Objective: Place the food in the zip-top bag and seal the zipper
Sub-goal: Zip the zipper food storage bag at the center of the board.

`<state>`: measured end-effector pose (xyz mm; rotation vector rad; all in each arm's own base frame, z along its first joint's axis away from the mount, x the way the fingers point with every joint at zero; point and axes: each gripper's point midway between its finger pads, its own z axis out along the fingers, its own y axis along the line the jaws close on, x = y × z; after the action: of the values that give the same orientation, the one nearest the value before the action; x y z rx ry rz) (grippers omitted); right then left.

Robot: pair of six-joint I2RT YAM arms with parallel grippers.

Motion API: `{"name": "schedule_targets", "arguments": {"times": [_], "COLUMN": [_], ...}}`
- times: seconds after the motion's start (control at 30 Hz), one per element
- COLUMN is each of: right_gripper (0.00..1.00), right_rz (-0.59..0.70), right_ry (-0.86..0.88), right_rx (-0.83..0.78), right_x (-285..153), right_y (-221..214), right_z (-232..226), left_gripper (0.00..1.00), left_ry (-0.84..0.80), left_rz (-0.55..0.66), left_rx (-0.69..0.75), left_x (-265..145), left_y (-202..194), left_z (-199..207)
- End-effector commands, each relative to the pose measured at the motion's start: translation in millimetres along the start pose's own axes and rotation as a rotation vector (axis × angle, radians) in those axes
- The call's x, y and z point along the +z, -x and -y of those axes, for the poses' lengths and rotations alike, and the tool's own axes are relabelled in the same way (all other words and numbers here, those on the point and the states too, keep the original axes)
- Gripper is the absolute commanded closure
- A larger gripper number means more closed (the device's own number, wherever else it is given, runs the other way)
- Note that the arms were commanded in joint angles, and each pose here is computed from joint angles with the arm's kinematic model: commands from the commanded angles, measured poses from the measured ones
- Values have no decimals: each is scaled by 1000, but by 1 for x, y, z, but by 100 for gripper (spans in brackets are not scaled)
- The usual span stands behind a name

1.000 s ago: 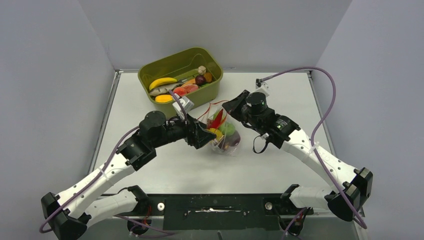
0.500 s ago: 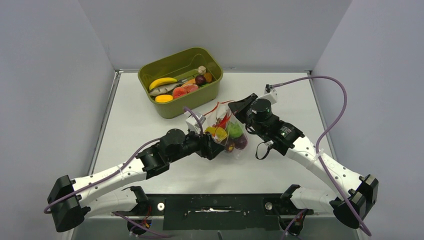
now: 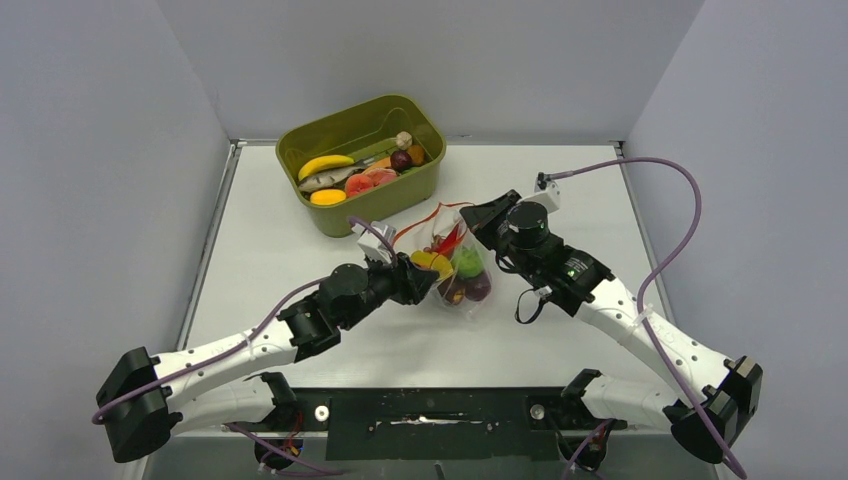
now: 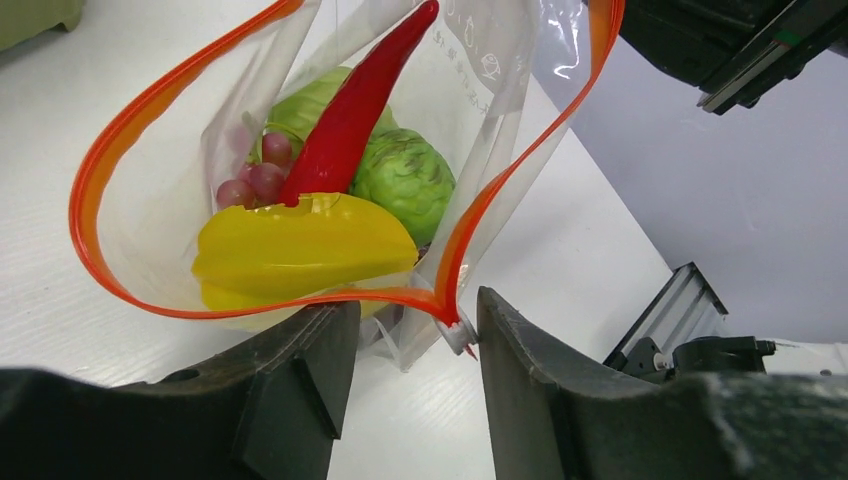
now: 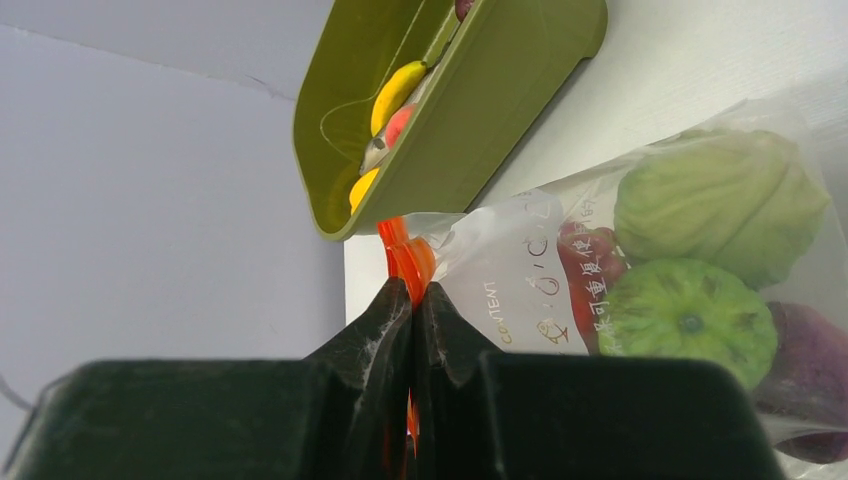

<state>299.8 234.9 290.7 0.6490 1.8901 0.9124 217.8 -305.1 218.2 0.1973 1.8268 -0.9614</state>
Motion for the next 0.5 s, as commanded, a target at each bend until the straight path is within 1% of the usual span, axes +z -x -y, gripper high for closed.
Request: {"name": "schedule_targets", "arguments": {"times": [0.0, 0.1, 0.13, 0.17, 0.23, 0.27, 0.33, 0.4, 0.43, 0.47], "right_gripper": [99, 100, 99, 99, 99, 99, 98, 94, 90, 83], "right_rz": [86, 76, 76, 75, 74, 76, 76, 64, 50, 31], "right_ry": [118, 106, 106, 106, 103, 102, 97, 90, 85, 75], "right_rx": [67, 65, 68, 70, 66, 60, 35, 3, -13, -28], "right_x": [-14, -14, -14, -15, -16, -16, -18, -20, -21, -22], "right_y": [26, 24, 24, 24, 24, 25, 25, 23, 20, 15], "right_z": [-36, -33, -33, -33, -31, -31, -29, -25, -22, -16], "left_gripper": [56, 58, 59, 65, 81, 87, 93, 98, 100, 100], "left_ry": [-60, -68, -71, -72, -85, -94, -112, -133, -146, -162], "left_rz": [115, 120, 120, 118, 112, 107, 98, 87, 82, 77], "left_rx": [-25, -23, -19, -16, -7, -1, 10, 18, 25, 33], "left_x": [3, 5, 6, 7, 8, 8, 6, 2, 0, -3], "left_y": [30, 30, 30, 30, 29, 29, 28, 26, 24, 22], "left_z": [19, 21, 21, 22, 25, 26, 29, 32, 33, 34]}}
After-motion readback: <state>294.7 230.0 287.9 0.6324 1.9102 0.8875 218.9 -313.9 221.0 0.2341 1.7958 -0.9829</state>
